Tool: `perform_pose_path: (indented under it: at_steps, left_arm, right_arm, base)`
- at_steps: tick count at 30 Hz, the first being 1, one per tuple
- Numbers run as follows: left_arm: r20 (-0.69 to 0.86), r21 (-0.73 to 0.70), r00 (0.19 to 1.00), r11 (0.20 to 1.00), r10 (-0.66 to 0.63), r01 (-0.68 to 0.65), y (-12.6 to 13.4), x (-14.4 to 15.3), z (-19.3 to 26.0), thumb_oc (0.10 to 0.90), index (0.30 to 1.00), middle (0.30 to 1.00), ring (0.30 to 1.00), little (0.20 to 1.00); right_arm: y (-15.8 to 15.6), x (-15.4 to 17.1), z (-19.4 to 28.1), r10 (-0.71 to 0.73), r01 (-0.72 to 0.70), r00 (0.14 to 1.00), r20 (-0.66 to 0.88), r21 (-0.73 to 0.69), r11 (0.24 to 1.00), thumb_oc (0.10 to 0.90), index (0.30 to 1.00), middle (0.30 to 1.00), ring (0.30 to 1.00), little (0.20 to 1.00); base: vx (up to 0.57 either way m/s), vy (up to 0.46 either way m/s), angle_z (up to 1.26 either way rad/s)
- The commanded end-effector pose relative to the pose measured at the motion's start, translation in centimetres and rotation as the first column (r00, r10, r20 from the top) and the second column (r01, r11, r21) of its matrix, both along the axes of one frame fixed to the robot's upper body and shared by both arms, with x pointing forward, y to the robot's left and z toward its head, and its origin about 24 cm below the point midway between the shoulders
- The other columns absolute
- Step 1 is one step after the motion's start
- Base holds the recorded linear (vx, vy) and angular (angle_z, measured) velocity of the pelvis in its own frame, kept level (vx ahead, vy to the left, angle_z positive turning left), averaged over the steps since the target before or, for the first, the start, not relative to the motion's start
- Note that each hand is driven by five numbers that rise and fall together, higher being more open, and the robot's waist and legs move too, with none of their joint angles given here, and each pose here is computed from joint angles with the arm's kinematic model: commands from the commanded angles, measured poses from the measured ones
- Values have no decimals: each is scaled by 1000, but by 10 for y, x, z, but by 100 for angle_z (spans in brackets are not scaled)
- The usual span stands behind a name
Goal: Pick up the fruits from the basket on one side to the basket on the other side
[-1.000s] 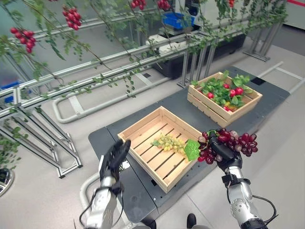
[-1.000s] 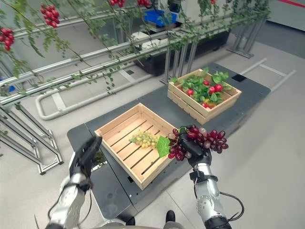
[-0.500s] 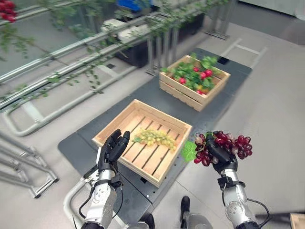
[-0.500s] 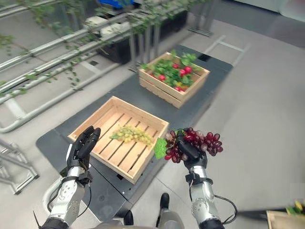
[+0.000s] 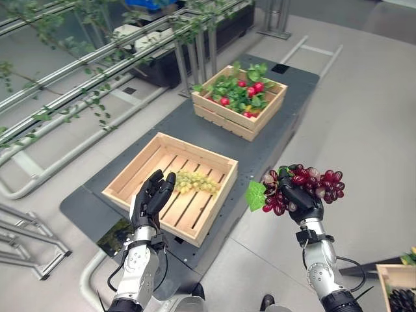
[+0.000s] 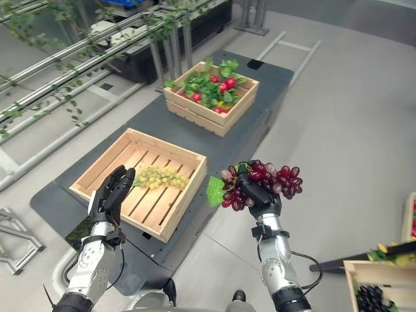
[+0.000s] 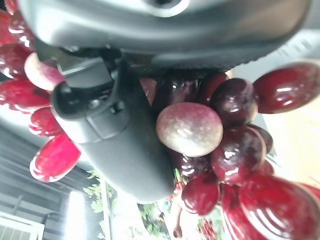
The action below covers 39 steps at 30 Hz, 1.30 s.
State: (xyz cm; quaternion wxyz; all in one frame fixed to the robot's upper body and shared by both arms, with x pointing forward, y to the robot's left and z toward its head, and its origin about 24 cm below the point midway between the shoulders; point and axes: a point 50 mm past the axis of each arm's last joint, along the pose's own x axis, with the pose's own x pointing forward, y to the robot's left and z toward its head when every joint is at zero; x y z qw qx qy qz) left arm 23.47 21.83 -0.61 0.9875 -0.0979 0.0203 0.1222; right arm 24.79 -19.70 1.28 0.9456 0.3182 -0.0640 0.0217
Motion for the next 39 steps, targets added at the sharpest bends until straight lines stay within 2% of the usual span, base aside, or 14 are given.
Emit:
perform_pose_path:
  at_steps: [1,7,12,18,21,23,25,29,39]
  left_arm:
    - [258,92,963,994,-83,61,1,21,51,800,900,900,900,900]
    - [267,78,958,994,-100,82,-4,20,49,800,900,900,900,900]
    - [260,86,962,994,-85,65,-1,22,50,800,900,900,900,900]
    - [272,82,958,994,-92,72,-1,19,51,800,900,900,900,900]
    - [291,58,955,997,-67,52,0,15,52,800,900,900,900,900]
    - [322,47,947,999,-10,-5,6,6,56,800,900,900,900,900]
    - [309,46,951,998,23,-39,10,9,55,800,900,900,900,900]
    - [347,65,938,997,13,-38,1,25,67,800,900,900,900,900]
    - [305,79,951,995,39,-66,13,15,56,800,900,900,900,900]
  right_arm:
    - [-2,11,57,-46,44,946,320,14,999,400,300,300,300,300]
    - [-10,6,46,-83,77,955,285,31,997,400,300,300,300,300]
    - [-5,1,44,-75,62,951,301,52,997,400,300,300,300,300]
    - [-5,9,48,-51,39,955,294,48,998,400,300,300,300,300]
    - [-7,15,54,-33,24,951,308,33,999,400,300,300,300,300]
    - [-2,18,56,29,-33,945,327,7,999,400,300,300,300,300]
    - [3,18,52,17,-28,952,306,31,999,400,300,300,300,300]
    - [3,19,52,6,-21,948,318,46,999,400,300,300,300,300]
    - [5,14,43,-11,-13,958,287,81,997,400,300,300,300,300]
  base:
    - [-112,-118,-15]
    - [-81,-89,-10]
    - [-108,-126,1]
    - [-107,-170,0]
    - [-115,-8,-28]
    - [-106,137,-66]
    - [-42,118,-125]
    - [-59,12,-40]
    - [2,0,3]
